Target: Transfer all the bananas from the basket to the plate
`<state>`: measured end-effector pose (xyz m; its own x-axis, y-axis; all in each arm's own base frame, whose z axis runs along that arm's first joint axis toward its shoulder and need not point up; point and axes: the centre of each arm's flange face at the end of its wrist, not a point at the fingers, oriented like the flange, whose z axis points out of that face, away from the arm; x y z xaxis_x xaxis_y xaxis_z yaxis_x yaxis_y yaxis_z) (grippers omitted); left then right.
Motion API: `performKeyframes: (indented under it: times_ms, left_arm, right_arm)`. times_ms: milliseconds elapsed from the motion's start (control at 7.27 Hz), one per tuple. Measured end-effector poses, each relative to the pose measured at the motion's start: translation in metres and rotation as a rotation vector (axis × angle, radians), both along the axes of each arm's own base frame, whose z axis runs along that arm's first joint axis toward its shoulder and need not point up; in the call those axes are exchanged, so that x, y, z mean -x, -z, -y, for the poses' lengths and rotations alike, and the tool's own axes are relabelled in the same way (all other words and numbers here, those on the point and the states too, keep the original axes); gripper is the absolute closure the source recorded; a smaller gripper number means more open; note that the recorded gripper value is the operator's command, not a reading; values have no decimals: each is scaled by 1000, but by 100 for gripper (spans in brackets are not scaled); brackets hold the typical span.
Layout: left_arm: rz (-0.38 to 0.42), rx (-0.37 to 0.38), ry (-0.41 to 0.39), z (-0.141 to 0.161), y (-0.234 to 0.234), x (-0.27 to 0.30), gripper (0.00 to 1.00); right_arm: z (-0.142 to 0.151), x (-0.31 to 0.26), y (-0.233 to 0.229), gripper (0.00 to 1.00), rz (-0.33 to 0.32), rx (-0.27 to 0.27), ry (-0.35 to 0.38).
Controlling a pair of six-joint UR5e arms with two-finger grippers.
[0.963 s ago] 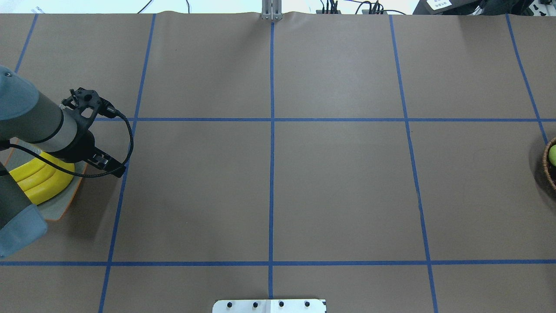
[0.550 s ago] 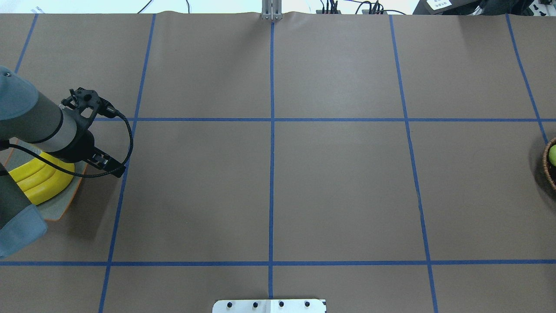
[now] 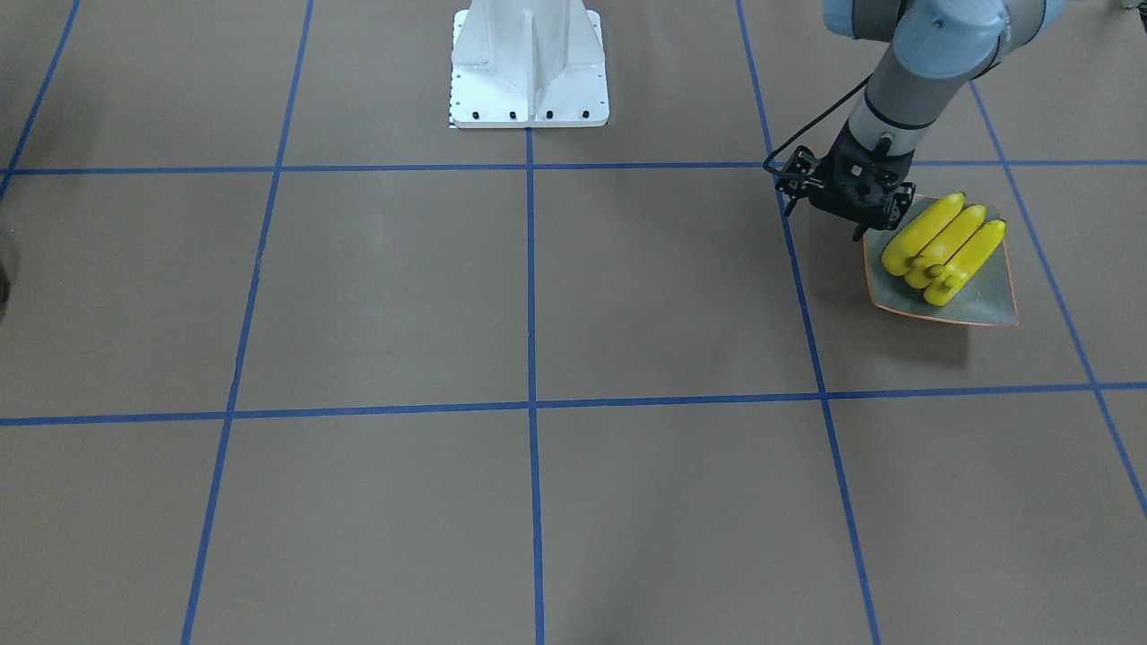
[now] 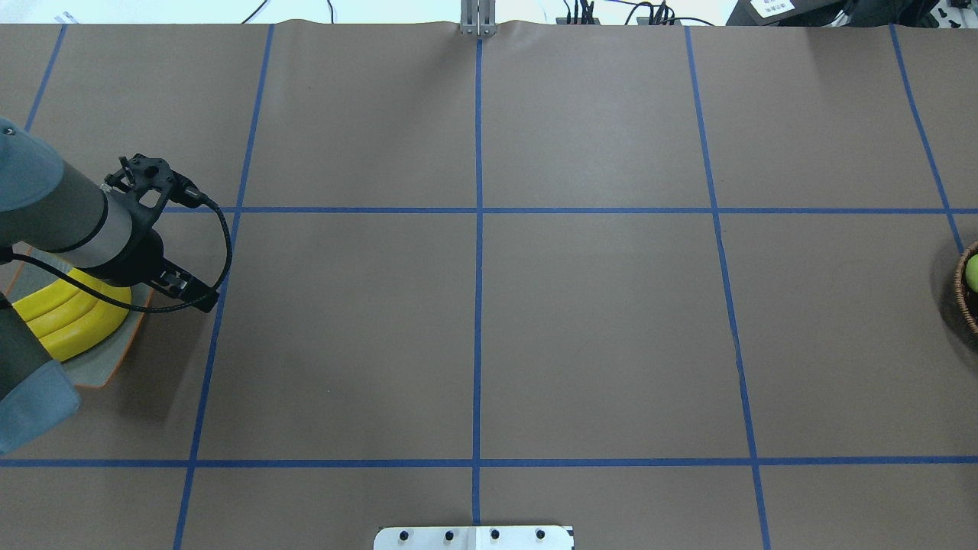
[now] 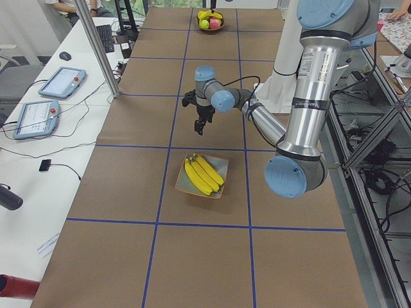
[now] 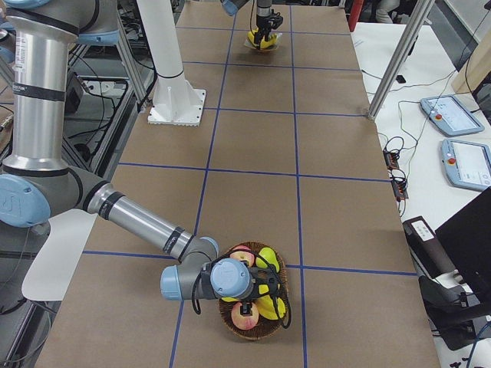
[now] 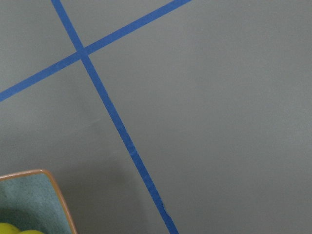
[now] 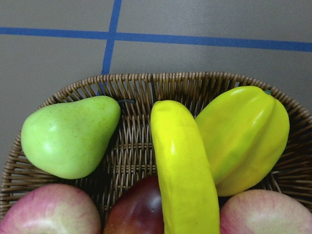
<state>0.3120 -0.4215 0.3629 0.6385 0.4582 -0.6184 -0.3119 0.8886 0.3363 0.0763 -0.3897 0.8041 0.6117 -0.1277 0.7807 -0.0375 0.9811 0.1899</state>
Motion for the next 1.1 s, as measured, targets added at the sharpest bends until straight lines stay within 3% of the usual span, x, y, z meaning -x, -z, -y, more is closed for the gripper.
performKeyframes:
  times_ms: [550, 1101]
  left_arm:
    - [2, 0, 1, 0, -1, 0, 1]
    - [4, 0, 2, 0, -2, 0, 1]
  right_arm:
    - [12, 0, -4, 12, -10, 5, 1]
    - [16, 2, -5, 60, -9, 14, 4]
